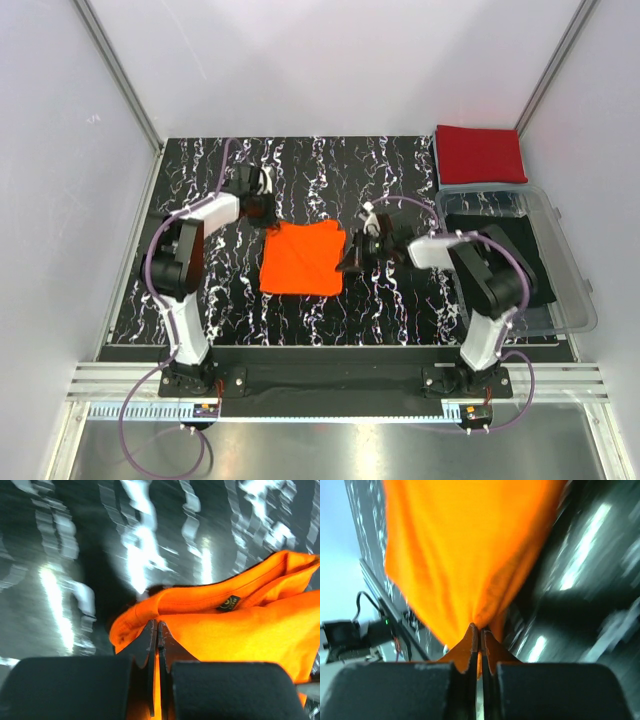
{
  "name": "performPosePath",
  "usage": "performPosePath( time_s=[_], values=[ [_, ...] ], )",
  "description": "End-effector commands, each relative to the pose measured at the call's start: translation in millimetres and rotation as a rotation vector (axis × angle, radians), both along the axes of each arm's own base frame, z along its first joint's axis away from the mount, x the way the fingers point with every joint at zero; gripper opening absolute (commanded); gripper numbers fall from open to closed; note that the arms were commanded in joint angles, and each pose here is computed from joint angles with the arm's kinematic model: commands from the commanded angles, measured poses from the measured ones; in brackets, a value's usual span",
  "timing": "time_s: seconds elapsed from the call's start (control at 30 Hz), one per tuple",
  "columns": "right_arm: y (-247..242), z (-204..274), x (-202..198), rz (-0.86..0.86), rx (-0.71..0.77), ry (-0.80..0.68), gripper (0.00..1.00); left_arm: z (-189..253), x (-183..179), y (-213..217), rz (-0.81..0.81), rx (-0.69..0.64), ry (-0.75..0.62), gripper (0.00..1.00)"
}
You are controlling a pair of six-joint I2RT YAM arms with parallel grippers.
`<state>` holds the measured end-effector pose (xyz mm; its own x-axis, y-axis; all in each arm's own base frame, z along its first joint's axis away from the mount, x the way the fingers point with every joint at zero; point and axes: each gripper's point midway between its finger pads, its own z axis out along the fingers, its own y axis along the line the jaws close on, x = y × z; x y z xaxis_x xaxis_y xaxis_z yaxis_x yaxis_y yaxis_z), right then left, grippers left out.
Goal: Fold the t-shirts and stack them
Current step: Fold the tshirt
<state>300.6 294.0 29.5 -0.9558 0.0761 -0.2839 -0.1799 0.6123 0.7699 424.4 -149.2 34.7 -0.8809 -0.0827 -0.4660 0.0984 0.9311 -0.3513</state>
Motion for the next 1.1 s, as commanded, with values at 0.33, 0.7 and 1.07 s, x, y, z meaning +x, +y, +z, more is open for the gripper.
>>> performPosePath(
  time_s=[0.33,0.7,1.07],
  values=[
    [-44.4,43.0,-67.8,-0.112,-0.073,-0.13,0.38,21.3,-59.7,-41.1,-0.059,-0.007,-0.024,0.0],
    [-56.4,55.7,4.5,-0.024,-0.175,-0.275,0.56,17.9,-52.6,-37.0,-0.073,0.042,-0.017,0.0],
    [-51.8,42.0,35.5,0.251,-0.116,-0.214,0.63,14.7,-12.7,-35.4,-0.095,0.06,-0.027,0.0]
  ],
)
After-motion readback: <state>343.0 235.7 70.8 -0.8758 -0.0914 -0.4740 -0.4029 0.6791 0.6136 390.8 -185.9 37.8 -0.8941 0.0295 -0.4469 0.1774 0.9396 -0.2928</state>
